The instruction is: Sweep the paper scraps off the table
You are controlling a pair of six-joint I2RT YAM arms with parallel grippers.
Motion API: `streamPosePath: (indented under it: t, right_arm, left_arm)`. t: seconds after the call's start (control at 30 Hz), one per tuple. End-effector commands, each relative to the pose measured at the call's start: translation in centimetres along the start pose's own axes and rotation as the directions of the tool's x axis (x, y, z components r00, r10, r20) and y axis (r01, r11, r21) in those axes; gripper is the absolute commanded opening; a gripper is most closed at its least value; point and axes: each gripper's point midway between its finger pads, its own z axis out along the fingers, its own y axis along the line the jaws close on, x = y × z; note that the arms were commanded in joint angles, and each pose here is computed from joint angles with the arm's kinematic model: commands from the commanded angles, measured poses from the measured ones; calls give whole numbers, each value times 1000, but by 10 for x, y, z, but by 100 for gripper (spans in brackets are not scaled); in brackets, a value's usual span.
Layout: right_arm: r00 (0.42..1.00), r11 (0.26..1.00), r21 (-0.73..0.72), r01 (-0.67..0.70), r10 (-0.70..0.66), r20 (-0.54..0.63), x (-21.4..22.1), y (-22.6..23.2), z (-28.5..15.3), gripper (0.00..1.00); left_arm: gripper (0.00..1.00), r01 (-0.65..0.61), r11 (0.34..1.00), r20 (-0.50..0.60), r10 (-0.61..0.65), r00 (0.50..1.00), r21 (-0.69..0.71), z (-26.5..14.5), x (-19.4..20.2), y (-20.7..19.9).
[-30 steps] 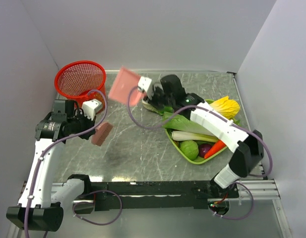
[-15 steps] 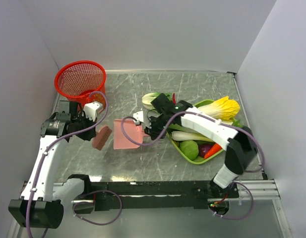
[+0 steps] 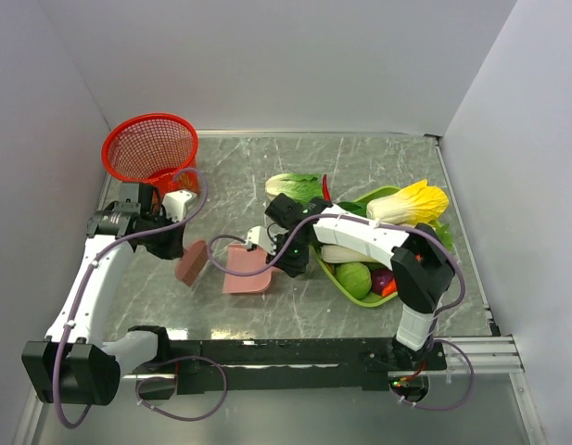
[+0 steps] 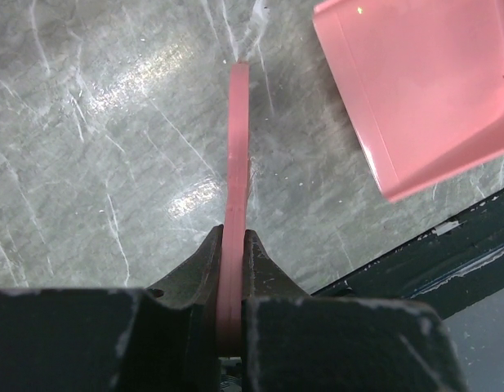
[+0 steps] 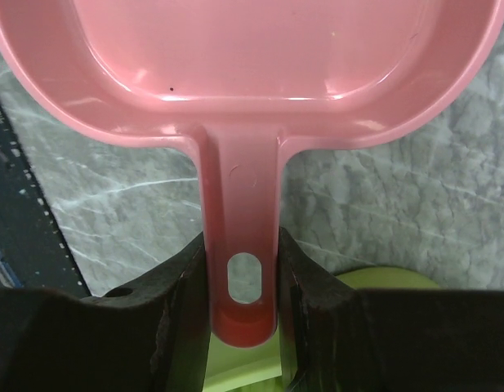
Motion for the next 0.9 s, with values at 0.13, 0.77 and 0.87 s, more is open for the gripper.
streamPosePath:
  t: [0.13, 0.77, 0.87]
  right_arm:
    - [994, 1000, 17, -25, 27, -103, 18, -1, 15, 2]
    - [986, 994, 56, -90, 80, 149, -40, -13, -42, 58]
    - [948, 984, 112, -142, 103, 302, -67, -24, -75, 63]
  left_arm:
    - [1, -5, 999, 5, 4, 1000, 45, 2, -8, -4]
    - [1, 3, 990, -26, 0, 1000, 140, 0, -10, -15]
    - [1, 23, 988, -9, -22, 1000, 152, -3, -17, -14]
